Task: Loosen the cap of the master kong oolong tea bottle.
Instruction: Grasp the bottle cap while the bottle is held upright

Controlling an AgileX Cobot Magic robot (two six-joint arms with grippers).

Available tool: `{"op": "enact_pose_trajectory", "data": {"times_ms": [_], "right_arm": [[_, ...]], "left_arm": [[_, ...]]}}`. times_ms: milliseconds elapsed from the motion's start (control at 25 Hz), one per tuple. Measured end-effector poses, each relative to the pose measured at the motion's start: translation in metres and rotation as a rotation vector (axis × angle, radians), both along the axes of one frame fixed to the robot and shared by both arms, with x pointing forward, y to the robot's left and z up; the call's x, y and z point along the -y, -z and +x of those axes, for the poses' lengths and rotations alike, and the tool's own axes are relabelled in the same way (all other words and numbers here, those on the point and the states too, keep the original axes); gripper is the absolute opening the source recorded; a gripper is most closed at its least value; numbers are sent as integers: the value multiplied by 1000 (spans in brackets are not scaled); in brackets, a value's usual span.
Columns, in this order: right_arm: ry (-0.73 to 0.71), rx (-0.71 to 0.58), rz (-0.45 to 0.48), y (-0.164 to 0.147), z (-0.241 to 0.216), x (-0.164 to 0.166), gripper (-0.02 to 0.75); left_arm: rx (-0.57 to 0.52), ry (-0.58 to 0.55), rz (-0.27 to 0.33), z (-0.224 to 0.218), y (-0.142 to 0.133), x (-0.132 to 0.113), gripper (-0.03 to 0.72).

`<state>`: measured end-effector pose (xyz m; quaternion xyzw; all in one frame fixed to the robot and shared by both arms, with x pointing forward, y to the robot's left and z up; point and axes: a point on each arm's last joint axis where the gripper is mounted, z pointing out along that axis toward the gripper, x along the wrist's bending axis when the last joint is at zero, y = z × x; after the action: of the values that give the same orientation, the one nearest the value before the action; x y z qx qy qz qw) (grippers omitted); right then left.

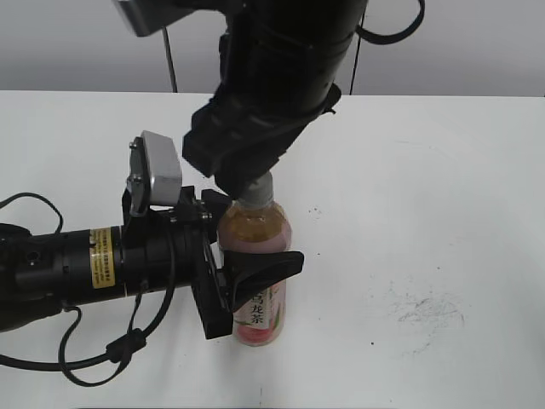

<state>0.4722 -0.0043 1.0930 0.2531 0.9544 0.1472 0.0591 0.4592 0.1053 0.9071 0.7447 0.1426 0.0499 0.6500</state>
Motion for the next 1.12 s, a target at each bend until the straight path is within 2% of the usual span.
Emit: {"op": "enact_pose_trajectory", "data": {"times_ms": [520,640,720,920,1120], "right_arm": [[18,-51,-49,18,-4,5,463],[16,-46,-54,18,-4,5,382],[-2,-41,-58,18,-4,5,280],[-164,2,-92,19,-3,5,272],[-445,67,-140,17,-3,5,272]], "left_arm": [[0,1,0,0,0,0,445],[0,1,0,0,0,0,445],[-1,1,0,0,0,0,445],[0,2,1,0,0,0,445],[6,8,1,-1,0,0,445]]}}
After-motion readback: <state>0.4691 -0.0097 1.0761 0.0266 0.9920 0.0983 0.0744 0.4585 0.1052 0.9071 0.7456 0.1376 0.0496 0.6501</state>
